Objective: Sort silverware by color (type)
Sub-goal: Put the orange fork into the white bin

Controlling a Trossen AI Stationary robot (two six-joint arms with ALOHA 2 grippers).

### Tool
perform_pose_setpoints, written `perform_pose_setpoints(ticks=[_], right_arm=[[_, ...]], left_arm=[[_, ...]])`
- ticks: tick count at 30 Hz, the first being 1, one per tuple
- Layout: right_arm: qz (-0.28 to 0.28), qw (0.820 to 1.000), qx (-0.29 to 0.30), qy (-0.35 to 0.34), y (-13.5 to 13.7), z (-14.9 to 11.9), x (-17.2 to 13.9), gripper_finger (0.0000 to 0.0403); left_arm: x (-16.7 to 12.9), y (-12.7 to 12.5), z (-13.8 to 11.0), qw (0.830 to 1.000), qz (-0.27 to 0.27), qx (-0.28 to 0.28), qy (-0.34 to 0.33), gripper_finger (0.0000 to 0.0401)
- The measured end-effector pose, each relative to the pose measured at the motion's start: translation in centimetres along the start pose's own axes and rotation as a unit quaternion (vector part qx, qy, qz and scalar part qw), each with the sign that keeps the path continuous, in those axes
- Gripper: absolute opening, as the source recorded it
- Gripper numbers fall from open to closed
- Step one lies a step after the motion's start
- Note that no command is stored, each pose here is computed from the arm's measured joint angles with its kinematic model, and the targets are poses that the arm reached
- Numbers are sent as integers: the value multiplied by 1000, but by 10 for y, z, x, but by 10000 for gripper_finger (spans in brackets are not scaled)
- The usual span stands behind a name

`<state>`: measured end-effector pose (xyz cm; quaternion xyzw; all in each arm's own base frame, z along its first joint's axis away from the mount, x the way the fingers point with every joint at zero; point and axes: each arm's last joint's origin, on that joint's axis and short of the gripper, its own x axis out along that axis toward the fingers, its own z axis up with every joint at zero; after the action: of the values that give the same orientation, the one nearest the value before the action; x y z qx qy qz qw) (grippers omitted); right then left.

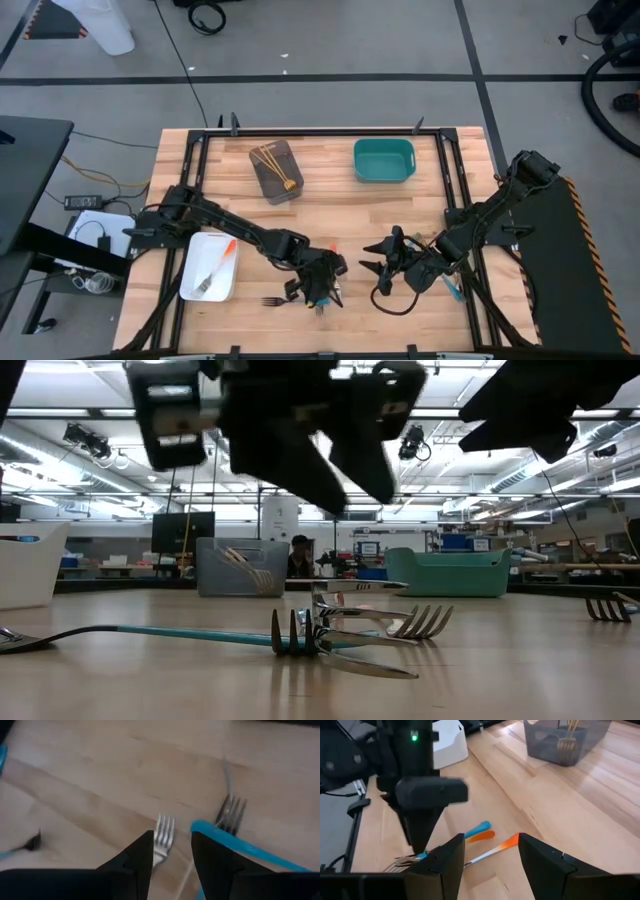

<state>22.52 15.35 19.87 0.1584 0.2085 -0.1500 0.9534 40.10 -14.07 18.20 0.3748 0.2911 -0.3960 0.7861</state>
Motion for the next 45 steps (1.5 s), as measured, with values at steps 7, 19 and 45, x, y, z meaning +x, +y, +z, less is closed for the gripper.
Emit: perform_pose_setpoints(ticks=[7, 19, 45], right_arm=[[4, 1000, -5, -1, 1, -1, -1, 197], [0, 1000, -3, -9, -2, -3, 0, 197], [4, 1000, 6, -17, -5, -8, 1, 197]], left_arm=[[16, -4, -10, 998, -22, 56, 8, 141], [34, -4, -34, 998, -53, 27, 21, 141], [36, -8, -42, 994, -81, 56, 48, 13]])
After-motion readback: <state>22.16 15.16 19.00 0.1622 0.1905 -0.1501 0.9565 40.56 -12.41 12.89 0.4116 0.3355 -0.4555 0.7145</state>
